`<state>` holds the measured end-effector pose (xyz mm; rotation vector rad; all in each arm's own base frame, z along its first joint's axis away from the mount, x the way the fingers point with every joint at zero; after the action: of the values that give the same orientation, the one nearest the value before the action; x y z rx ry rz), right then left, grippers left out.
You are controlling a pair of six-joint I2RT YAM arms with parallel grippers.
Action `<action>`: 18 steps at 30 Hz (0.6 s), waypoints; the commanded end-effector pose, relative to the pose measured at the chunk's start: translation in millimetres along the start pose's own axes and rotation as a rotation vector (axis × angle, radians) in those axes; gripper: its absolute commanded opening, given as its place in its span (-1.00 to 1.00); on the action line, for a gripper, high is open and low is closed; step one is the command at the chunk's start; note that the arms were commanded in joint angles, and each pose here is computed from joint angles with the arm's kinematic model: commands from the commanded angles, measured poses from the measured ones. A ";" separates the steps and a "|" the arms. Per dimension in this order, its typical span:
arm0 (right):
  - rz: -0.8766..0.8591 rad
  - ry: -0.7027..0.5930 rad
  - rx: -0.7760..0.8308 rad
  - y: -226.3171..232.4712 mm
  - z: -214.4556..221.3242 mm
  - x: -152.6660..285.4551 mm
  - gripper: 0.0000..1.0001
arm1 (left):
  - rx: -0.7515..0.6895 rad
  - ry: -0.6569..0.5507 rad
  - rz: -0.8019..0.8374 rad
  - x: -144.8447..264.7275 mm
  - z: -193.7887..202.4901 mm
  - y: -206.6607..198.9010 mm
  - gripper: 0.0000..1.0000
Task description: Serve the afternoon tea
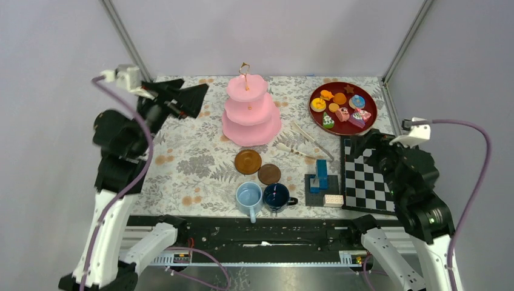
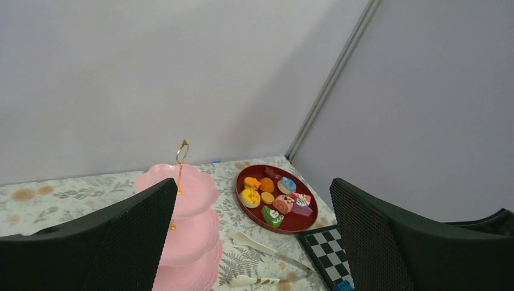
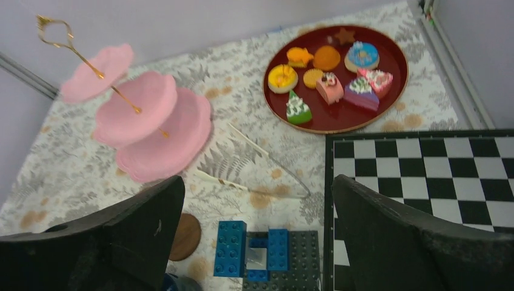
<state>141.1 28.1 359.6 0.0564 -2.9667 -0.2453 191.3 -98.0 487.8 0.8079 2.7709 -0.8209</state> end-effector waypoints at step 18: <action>-0.255 0.497 -0.299 -7.3 139.9 -158.1 0.97 | -0.100 -0.003 0.073 -63.2 31.5 30.8 0.98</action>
<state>256.8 38.8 194.6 0.1050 -2.4410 -0.4110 258.6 -127.5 473.0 0.9445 2.7629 -0.7601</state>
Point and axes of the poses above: each gripper's point midway between its finger pads, its own x axis back along the fingers, its own y axis along the line the jaws close on, z = x × y, the point moved 6 cm from there along x, back along the fingers, and after that the axes turned 7 degrees about x, right-handed, at the moved point
